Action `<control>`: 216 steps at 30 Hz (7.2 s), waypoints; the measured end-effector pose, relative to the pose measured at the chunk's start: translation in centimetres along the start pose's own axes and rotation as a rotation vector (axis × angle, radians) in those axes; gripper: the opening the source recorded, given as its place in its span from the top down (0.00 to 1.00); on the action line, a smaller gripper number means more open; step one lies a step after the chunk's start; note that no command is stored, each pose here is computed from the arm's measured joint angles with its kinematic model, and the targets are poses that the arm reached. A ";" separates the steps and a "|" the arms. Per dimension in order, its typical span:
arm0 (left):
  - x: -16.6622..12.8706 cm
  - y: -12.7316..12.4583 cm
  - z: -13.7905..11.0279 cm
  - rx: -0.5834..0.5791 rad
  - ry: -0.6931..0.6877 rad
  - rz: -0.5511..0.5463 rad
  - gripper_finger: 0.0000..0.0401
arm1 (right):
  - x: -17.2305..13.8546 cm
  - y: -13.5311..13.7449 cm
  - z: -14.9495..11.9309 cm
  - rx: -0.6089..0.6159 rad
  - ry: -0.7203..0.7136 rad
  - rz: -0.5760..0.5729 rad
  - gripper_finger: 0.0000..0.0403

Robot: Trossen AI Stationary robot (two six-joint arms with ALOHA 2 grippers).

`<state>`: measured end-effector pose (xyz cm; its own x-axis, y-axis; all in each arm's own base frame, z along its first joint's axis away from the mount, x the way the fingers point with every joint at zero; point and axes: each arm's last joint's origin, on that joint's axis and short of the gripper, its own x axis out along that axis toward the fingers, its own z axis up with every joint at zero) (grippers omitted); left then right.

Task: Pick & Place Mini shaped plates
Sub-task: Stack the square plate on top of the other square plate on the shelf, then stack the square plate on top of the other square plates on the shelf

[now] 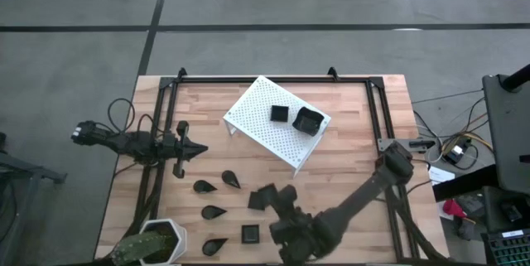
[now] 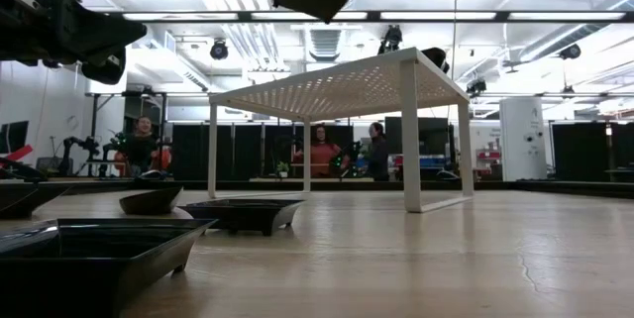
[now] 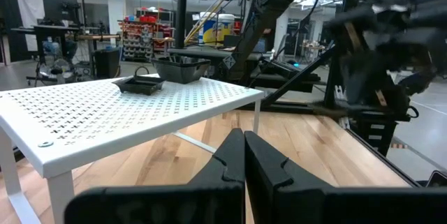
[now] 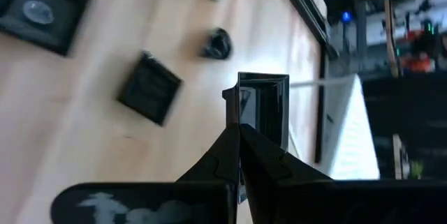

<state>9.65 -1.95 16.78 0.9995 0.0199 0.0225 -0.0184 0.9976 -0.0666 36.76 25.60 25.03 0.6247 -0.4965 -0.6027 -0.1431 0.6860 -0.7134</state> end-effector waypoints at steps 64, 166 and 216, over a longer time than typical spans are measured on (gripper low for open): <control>0.0 0.0 0.0 0.000 0.000 0.000 1.00 | 10.2 -20.0 -9.3 0.400 0.307 -0.101 0.98; 0.0 0.0 0.0 0.000 0.000 0.000 1.00 | 6.0 -5.4 -3.4 0.000 -0.226 0.397 0.82; 0.0 0.0 0.0 0.000 0.001 0.000 1.00 | 11.1 4.2 -6.3 -0.332 -0.259 0.213 0.84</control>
<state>9.66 -1.95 16.78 0.9996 0.0199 0.0219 -0.0184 0.9976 -0.0666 38.26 19.64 13.04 0.7199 -0.1849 -0.6690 -0.5001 0.5301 -0.6848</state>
